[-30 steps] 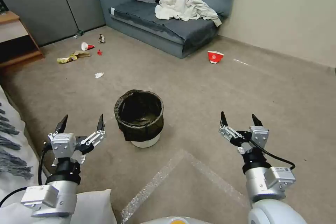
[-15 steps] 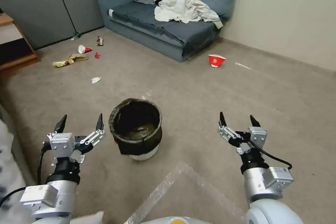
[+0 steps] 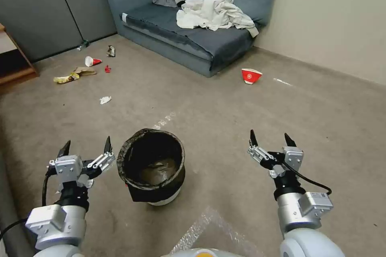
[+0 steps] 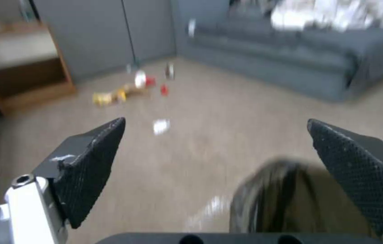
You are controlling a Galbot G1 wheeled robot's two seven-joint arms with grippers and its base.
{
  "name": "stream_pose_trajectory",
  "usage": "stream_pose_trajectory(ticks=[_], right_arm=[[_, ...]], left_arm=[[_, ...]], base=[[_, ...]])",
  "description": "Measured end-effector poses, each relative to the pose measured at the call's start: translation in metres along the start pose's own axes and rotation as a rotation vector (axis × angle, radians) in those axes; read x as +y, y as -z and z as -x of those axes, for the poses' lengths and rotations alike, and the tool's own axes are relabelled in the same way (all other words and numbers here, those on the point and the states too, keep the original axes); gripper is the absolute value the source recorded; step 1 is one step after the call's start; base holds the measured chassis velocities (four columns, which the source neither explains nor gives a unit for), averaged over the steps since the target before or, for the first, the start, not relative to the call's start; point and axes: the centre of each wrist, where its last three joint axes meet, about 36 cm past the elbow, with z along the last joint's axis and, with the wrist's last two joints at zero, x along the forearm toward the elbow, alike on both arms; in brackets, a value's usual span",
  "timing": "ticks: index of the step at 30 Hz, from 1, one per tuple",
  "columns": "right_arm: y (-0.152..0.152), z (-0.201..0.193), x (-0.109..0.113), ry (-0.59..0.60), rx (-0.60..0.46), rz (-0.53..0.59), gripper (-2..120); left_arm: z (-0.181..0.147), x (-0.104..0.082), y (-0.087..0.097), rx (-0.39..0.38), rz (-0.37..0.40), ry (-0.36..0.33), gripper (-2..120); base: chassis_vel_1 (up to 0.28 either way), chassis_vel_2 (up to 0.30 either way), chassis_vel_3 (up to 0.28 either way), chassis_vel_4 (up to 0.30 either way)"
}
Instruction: Pick up the trash can from the floor.
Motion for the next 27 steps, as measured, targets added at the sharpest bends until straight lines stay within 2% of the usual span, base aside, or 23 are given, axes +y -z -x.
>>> stream_pose_trajectory(ticks=[1, 2, 4, 6, 7, 10, 11, 13, 15, 17, 18, 21, 22, 23, 27], right_arm=[[-0.001, 0.000, 0.000, 0.001, 0.001, -0.001, 100], [-0.001, 0.000, 0.000, 0.001, 0.001, -0.001, 100], [-0.004, 0.000, 0.000, 0.004, 0.000, 0.000, 100], [-0.007, 0.001, -0.001, 0.015, 0.006, 0.016, 100], [-0.007, 0.001, -0.001, 0.015, 0.006, 0.016, 100], [-0.017, 0.006, -0.004, 0.026, 0.031, 0.036, 100], [-0.017, 0.006, -0.004, 0.026, 0.031, 0.036, 100], [-0.023, 0.007, -0.007, 0.024, 0.046, 0.034, 100], [-0.024, 0.007, -0.007, 0.024, 0.048, 0.033, 100], [-0.030, 0.007, -0.010, 0.029, 0.062, 0.022, 100], [-0.030, 0.007, -0.010, 0.029, 0.062, 0.022, 100], [-0.037, 0.010, -0.012, 0.033, 0.074, 0.011, 100], [-0.037, 0.010, -0.012, 0.033, 0.074, 0.011, 100], [-0.041, 0.011, -0.012, 0.032, 0.082, 0.010, 100], [-0.049, 0.011, -0.010, 0.029, 0.101, 0.012, 100]], left_arm=[[0.003, 0.002, -0.003, 0.034, 0.006, 0.007, 100], [0.003, 0.002, -0.003, 0.034, 0.006, 0.007, 100], [0.009, 0.008, -0.008, 0.116, -0.001, 0.002, 100], [0.020, 0.015, -0.016, 0.199, -0.045, -0.041, 100], [0.020, 0.015, -0.016, 0.199, -0.045, -0.041, 100], [0.042, 0.027, -0.031, 0.275, -0.065, -0.092, 100], [0.042, 0.027, -0.031, 0.275, -0.065, -0.092, 100], [0.060, 0.028, -0.044, 0.332, -0.082, -0.120, 100], [0.063, 0.028, -0.045, 0.340, -0.085, -0.122, 100], [0.081, 0.027, -0.056, 0.383, -0.102, -0.139, 100], [0.081, 0.027, -0.056, 0.383, -0.102, -0.139, 100], [0.105, 0.014, -0.052, 0.464, -0.135, -0.110, 100], [0.105, 0.014, -0.052, 0.464, -0.135, -0.110, 100], [0.113, 0.006, -0.051, 0.503, -0.146, -0.092, 100], [0.125, -0.008, -0.055, 0.553, -0.143, -0.078, 100]], base=[[0.000, 0.000, 0.000, 0.000], [0.000, 0.000, 0.000, 0.000], [0.000, 0.000, 0.000, 0.000], [0.000, 0.000, 0.000, 0.000], [0.000, 0.000, 0.000, 0.000], [0.000, 0.000, 0.000, 0.000], [0.000, 0.000, 0.000, 0.000], [0.000, 0.000, 0.000, 0.000], [0.000, 0.000, 0.000, 0.000], [0.000, 0.000, 0.000, 0.000], [0.000, 0.000, 0.000, 0.000], [0.000, 0.000, 0.000, 0.000], [0.000, 0.000, 0.000, 0.000], [0.000, 0.000, 0.000, 0.000], [0.000, 0.000, 0.000, 0.000]])
